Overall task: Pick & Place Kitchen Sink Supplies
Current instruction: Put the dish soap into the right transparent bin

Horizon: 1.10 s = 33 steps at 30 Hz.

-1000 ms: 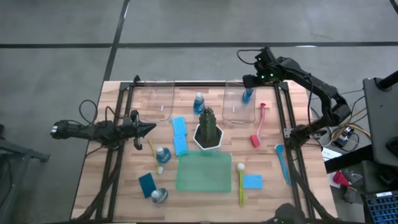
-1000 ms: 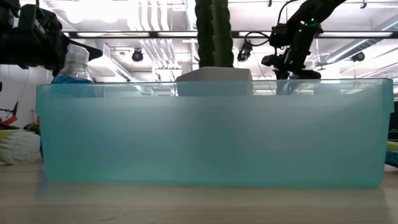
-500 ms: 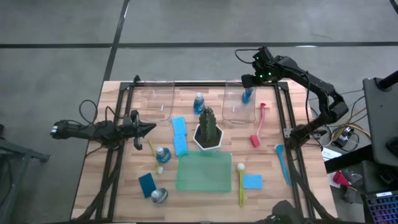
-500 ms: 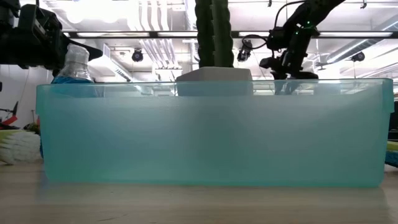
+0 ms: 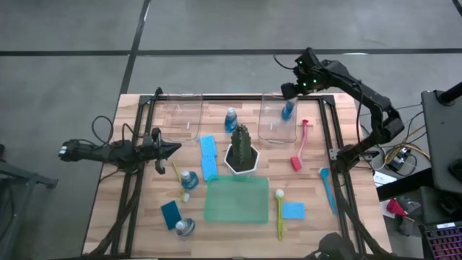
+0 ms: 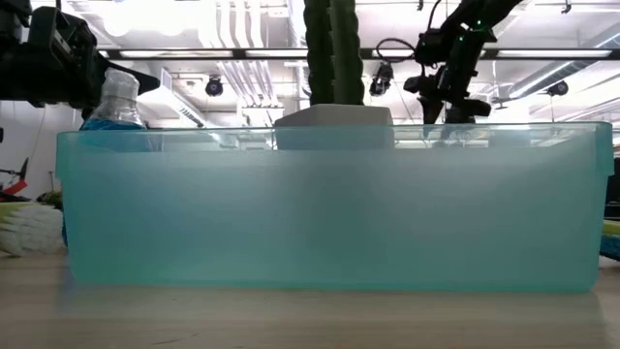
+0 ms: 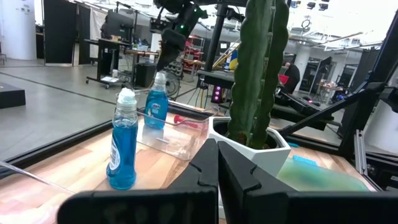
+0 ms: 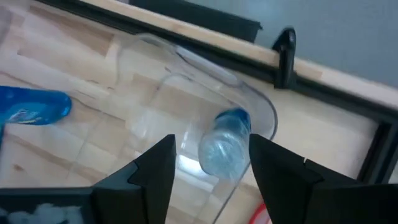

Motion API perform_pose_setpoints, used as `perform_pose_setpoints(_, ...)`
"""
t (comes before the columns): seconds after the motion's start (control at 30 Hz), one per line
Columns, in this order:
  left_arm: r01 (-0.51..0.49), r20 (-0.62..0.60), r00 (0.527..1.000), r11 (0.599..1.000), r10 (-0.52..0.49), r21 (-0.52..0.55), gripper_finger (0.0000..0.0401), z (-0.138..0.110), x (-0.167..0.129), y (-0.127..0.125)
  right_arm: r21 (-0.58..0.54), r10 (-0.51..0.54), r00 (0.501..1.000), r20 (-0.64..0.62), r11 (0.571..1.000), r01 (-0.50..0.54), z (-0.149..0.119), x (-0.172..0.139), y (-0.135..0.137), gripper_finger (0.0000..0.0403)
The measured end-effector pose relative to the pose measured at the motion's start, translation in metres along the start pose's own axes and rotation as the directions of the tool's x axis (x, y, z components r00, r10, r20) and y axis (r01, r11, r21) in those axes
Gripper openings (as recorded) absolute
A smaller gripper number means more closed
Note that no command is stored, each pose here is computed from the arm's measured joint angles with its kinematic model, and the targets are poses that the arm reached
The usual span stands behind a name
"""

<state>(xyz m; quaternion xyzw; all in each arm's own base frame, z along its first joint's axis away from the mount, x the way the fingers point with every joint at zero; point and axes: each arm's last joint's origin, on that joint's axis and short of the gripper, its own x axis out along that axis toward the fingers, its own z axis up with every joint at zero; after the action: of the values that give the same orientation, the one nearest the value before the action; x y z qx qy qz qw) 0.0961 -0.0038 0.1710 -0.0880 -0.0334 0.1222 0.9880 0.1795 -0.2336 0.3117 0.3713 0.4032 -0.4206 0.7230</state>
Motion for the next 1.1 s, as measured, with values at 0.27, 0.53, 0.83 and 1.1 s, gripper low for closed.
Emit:
perform_pose_setpoints(0.27, 0.0, 0.0, 1.0, 1.0, 0.0, 0.0, 0.0, 0.0, 0.0, 0.0, -0.347, 0.009, 1.0, -0.02, 0.938, -0.015, 0.003, -0.027, 0.008, 0.0203)
perform_pose_setpoints(0.53, 0.0, 0.0, 1.0, 1.0, 0.0, 0.0, 0.0, 0.0, 0.0, 0.0, -0.435, 0.162, 0.987, 0.001, 0.889, -0.145, 0.006, -0.047, 0.041, 0.0203)
perform_pose_setpoints(0.83, 0.0, 0.0, 1.0, 1.0, 0.0, 0.0, 0.0, 0.0, 0.0, 0.0, -0.3, 0.268, 0.963, -0.027, 0.917, -0.263, 0.016, -0.026, 0.096, 0.0203)
perform_pose_setpoints(1.1, 0.0, 0.0, 1.0, 1.0, 0.0, 0.0, 0.0, 0.0, 0.0, 0.0, -0.229, 0.326, 0.945, -0.027, 0.918, -0.323, 0.037, -0.004, 0.148, 0.0203)
